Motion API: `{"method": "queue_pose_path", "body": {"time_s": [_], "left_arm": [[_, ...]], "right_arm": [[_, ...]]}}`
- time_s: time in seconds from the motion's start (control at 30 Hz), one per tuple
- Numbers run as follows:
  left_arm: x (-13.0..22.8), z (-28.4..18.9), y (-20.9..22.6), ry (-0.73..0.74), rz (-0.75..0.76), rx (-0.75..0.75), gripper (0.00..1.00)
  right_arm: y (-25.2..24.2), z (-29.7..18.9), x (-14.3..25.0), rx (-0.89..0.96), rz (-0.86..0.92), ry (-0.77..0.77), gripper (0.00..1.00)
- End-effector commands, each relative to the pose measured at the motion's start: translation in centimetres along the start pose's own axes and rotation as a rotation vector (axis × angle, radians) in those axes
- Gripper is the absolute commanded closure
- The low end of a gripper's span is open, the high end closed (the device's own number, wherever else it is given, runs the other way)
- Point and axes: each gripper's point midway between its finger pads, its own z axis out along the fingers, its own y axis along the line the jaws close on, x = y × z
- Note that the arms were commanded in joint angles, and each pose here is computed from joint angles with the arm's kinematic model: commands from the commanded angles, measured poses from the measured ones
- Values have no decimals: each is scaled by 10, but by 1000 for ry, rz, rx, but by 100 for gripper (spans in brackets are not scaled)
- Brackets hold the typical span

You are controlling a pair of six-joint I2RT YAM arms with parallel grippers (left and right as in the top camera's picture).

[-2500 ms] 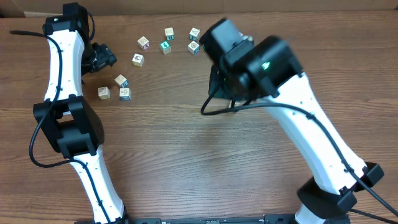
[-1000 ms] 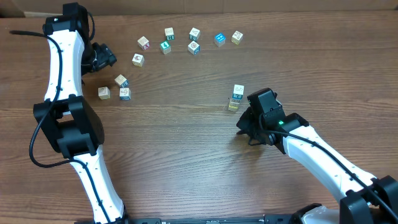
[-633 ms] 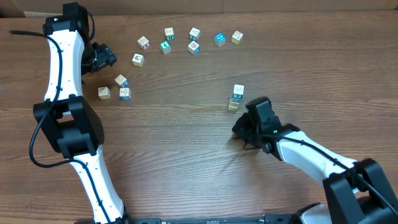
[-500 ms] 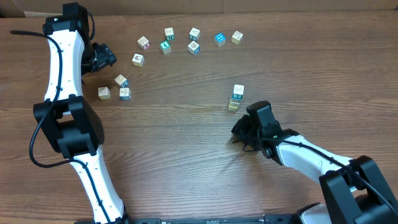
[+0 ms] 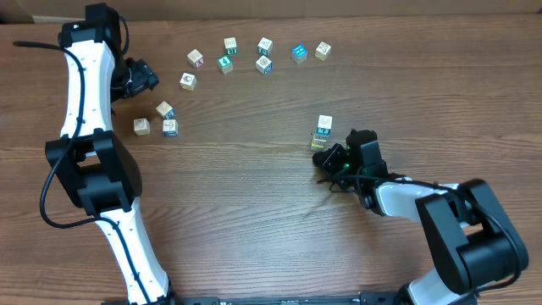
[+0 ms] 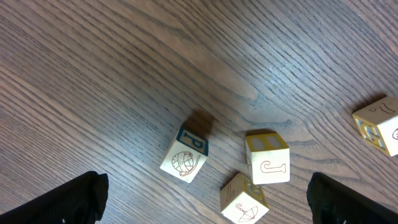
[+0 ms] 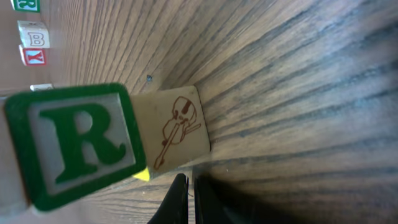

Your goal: Form a tower

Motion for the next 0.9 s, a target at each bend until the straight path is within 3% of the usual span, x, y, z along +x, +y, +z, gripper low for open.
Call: {"method": "queue_pose_path", "body": {"time_s": [0.0, 0.87], "left_arm": [[-2, 0, -3, -9, 27, -1, 0], [-2, 0, -3, -9, 27, 0, 1]], "right_arm": [[-38, 5, 11, 83, 62, 63, 96], [-40, 3, -8, 86, 121, -10, 96]]}}
